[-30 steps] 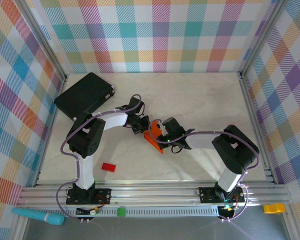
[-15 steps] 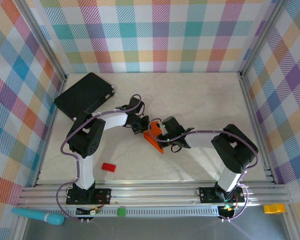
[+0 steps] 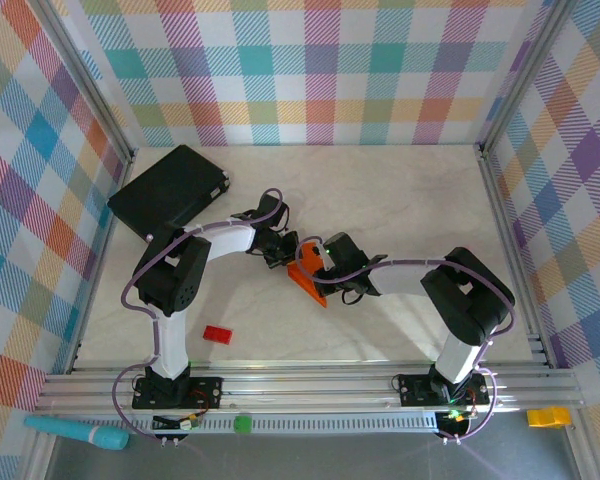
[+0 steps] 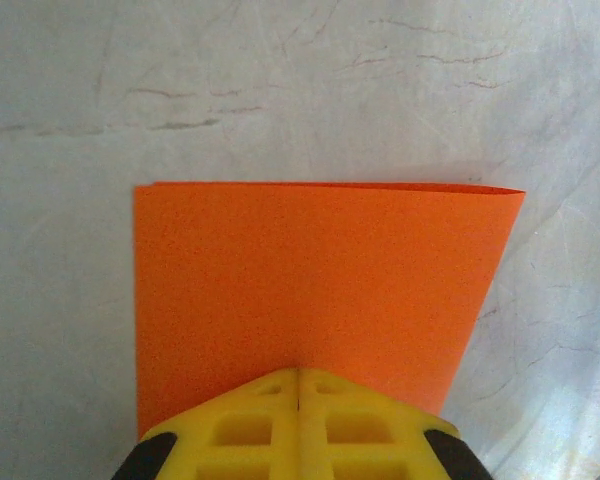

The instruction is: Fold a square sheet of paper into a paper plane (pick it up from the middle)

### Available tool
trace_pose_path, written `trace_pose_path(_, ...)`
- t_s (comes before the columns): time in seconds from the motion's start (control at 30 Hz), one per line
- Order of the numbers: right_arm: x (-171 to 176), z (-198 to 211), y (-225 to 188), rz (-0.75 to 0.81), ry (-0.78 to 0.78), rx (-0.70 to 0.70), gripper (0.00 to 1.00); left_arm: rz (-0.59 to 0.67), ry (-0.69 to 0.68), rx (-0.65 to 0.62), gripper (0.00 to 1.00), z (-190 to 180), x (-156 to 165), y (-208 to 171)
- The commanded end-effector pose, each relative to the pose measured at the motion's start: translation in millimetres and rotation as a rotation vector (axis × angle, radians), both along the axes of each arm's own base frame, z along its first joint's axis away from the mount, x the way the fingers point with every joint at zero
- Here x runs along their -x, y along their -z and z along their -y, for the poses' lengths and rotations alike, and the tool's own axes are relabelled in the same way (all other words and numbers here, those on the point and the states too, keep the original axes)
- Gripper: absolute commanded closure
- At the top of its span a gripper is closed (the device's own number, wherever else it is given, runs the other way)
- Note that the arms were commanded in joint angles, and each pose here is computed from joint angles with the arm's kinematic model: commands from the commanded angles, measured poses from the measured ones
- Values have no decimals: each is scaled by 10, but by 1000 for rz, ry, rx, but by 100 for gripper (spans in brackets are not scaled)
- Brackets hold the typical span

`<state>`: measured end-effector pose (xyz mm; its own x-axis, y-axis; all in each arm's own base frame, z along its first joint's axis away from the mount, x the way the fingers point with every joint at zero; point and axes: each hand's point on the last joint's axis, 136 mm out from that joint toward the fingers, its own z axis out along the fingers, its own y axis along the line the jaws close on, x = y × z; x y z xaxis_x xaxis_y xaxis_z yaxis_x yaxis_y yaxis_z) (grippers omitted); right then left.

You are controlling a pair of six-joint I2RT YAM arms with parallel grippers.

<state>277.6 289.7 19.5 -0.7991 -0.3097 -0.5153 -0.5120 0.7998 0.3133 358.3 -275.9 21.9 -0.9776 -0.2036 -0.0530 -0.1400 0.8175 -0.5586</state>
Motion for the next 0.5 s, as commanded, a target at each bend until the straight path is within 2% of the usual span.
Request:
trace_pose_path(0.0,33,53,141,-50,15,39,100,-57,-1,-40,94,-80,80,132)
trace_pose_path(0.13,56,84,174,-63,24,50,100,-4,-13,-5,92,-41,-26,-130)
trace_pose_path(0.3,76,75,176,-103,34,24,100,92,-84,23,83,-119,-163,-555)
trace_pose_path(0.47,92,89,205,-134,49,23,100,131,-149,59,78,-212,-102,-696)
